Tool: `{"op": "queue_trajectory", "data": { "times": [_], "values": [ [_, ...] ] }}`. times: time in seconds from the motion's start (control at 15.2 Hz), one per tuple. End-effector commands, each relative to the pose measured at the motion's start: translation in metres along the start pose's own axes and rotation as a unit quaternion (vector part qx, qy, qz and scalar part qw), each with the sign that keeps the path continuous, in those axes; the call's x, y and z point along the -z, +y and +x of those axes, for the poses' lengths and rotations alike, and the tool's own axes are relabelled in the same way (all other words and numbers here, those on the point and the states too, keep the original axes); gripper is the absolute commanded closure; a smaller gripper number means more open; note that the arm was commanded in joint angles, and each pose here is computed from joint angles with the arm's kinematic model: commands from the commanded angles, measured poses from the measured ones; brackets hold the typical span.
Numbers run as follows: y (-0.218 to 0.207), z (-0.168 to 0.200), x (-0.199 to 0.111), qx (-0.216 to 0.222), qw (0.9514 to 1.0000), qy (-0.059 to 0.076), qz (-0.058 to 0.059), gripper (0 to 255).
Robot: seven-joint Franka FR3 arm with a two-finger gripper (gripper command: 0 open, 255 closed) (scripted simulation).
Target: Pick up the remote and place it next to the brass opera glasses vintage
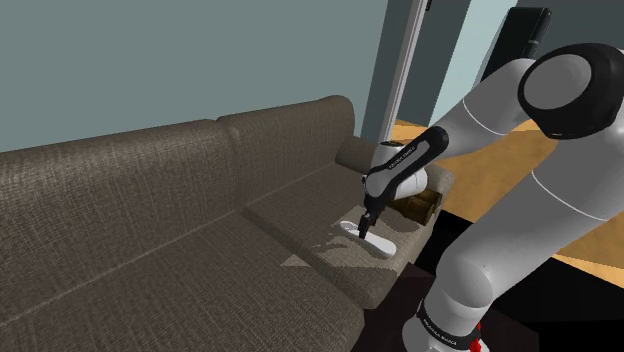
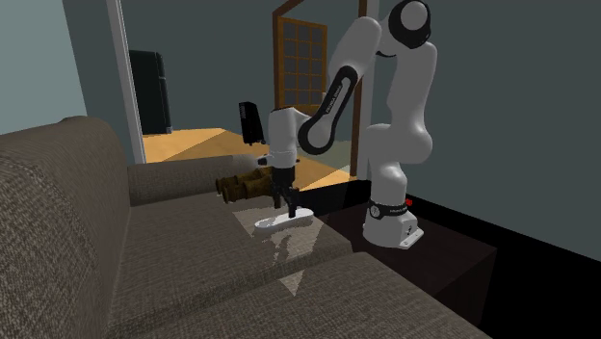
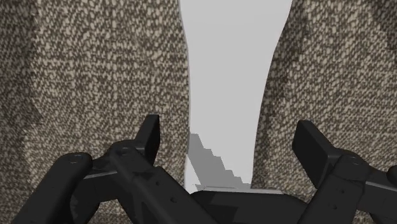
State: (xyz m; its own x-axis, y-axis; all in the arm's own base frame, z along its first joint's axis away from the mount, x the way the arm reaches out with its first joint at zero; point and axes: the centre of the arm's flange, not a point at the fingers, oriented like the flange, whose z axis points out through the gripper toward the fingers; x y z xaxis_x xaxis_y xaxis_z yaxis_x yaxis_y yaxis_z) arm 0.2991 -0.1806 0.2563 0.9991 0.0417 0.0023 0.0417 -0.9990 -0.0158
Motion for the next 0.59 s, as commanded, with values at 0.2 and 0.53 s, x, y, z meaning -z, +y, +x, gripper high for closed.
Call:
{"op": "queue_trajectory", "data": {
  "times": [0.2, 0.53],
  "values": [
    [0.0, 0.0, 0.045, 0.0, 1.0, 0.0, 0.0, 0],
    [0.0, 0.0, 0.045, 0.0, 1.0, 0.0, 0.0, 0]
  ]
}}
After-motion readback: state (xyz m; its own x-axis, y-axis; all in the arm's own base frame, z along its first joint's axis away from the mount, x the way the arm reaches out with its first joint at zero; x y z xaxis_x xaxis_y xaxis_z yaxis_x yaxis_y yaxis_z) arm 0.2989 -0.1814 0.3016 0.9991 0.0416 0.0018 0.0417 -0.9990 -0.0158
